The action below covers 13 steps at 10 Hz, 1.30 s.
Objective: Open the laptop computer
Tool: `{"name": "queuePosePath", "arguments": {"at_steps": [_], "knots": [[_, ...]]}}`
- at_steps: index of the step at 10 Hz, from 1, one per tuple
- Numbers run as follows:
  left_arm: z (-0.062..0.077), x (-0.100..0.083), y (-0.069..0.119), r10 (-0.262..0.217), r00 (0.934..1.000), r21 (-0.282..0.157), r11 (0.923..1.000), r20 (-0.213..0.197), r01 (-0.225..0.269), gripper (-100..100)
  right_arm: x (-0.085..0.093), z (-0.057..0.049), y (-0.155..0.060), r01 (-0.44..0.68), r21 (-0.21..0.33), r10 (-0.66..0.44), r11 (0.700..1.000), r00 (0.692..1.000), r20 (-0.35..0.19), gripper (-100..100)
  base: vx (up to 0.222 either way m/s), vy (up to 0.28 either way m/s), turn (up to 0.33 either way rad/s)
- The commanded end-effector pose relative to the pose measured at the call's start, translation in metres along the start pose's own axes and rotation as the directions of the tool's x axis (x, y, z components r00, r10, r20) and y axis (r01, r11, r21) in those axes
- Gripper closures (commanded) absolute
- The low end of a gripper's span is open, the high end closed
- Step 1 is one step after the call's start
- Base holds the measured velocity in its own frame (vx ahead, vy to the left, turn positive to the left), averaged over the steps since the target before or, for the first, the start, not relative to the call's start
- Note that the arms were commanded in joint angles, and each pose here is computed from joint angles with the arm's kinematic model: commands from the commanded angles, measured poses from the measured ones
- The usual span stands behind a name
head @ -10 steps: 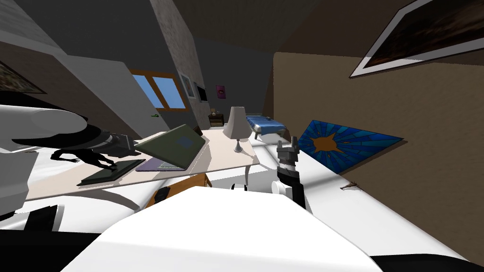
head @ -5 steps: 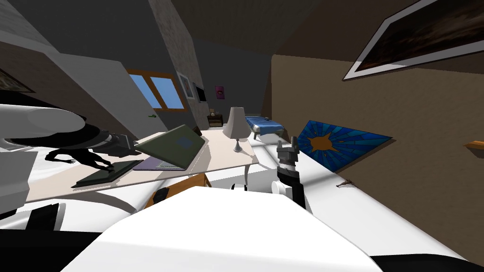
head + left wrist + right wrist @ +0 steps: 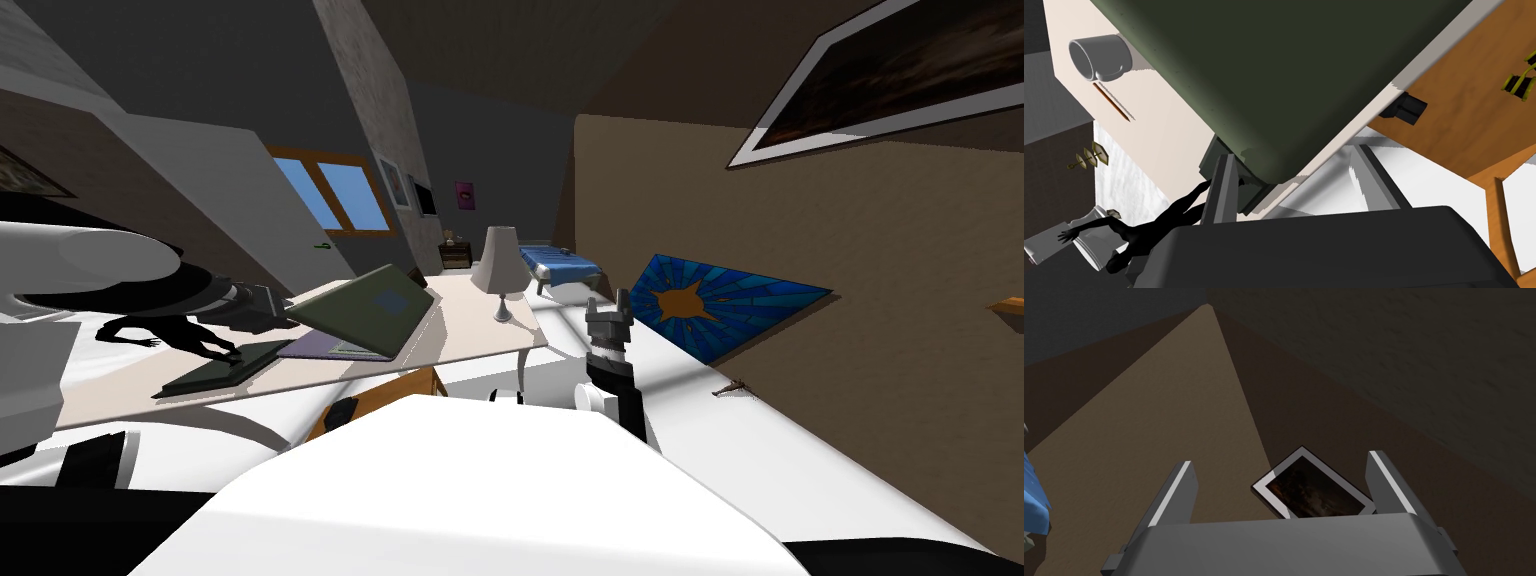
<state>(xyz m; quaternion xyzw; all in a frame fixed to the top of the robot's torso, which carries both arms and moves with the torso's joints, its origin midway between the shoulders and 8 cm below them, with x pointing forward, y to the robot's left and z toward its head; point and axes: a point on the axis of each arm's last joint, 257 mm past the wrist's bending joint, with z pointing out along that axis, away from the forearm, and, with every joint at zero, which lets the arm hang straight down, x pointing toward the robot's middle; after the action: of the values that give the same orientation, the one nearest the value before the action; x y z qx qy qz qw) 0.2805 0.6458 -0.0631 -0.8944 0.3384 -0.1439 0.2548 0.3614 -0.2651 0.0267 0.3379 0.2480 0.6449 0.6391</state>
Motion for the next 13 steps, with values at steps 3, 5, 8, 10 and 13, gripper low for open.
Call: {"name": "queuePosePath", "arguments": {"at_steps": [3,5,8,10,13], "knots": [[0.012,-0.006,0.012,-0.017,0.9999,-0.047,0.9988,-0.003,0.017,100,0.000,0.000,0.000,0.000,0.000,0.000,1.000,1.000,0.000,0,-0.015,0.004,-0.049],[0.014,-0.006,0.014,-0.020,0.9998,-0.056,0.9983,-0.003,0.020,100,0.000,0.000,0.000,0.000,0.000,0.000,1.000,1.000,0.000,0,-0.007,0.002,-0.024],[0.014,-0.006,0.014,-0.020,0.9998,-0.056,0.9983,-0.003,0.020,100,0.000,0.000,0.000,0.000,0.000,0.000,1.000,1.000,0.000,0,0.004,-0.001,0.013],[-0.013,-0.008,-0.010,-0.034,0.9993,-0.006,0.9994,0.012,0.034,-100,0.000,0.000,0.000,0.000,0.000,0.000,1.000,1.000,0.000,0,-0.029,0.000,-0.052],[-0.033,-0.008,-0.020,-0.043,0.9988,0.002,0.9991,0.024,0.043,-100,0.000,0.000,0.000,0.000,0.000,0.000,1.000,1.000,0.000,0,-0.018,0.008,-0.045]]}}
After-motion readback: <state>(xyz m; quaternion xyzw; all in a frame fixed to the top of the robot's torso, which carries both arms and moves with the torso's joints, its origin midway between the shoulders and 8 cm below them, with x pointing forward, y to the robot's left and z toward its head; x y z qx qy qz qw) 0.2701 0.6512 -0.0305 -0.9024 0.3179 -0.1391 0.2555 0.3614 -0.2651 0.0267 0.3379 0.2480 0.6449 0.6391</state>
